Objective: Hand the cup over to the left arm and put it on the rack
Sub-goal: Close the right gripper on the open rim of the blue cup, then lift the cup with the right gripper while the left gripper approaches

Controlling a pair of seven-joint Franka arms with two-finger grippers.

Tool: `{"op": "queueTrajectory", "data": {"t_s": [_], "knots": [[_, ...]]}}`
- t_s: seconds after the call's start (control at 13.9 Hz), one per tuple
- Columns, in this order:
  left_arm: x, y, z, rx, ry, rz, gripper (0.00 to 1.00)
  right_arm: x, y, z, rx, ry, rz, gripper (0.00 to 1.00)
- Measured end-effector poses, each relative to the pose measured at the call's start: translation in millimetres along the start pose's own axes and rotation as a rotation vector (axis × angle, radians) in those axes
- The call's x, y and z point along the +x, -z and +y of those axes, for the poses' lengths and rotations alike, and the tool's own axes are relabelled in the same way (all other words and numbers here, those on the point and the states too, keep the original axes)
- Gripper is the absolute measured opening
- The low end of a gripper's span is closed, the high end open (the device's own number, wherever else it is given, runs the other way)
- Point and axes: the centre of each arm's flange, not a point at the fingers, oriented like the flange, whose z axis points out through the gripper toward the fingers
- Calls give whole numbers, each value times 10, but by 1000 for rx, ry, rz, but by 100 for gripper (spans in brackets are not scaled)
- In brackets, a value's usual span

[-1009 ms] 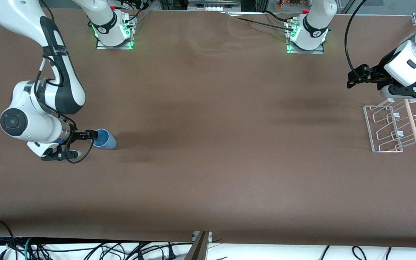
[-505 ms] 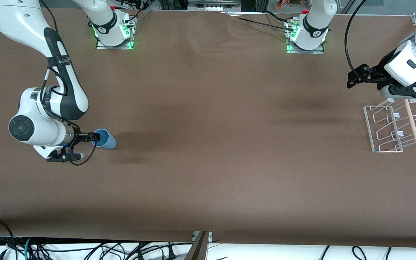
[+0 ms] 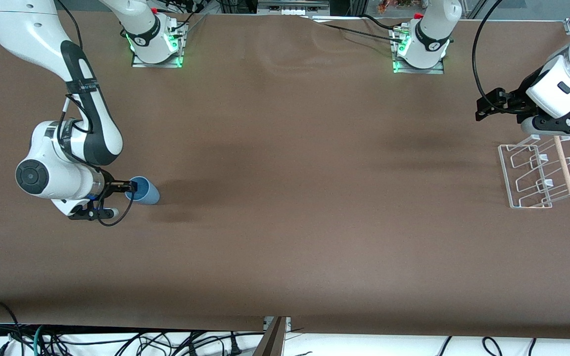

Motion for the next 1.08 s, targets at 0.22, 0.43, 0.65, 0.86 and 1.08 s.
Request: {"op": "queueTrajectory", "data": {"t_s": [0.22,0.43,0.65,0.86,1.08], "knots": [[0,0,0,0,0,0,100,1,-8,-10,3,-1,-1,17],[0,0,3,0,-1,0,100,14,15,-88,67,-29,7,5],[-9,-8,5,1,-1,-8,100,82,163,-236,162,-59,31,5],[-13,-11,4,1,-1,-12,100,156,501,-525,303,-77,30,5],[-16,-13,4,1,-1,-15,100,200,845,-899,466,-138,21,5]]}}
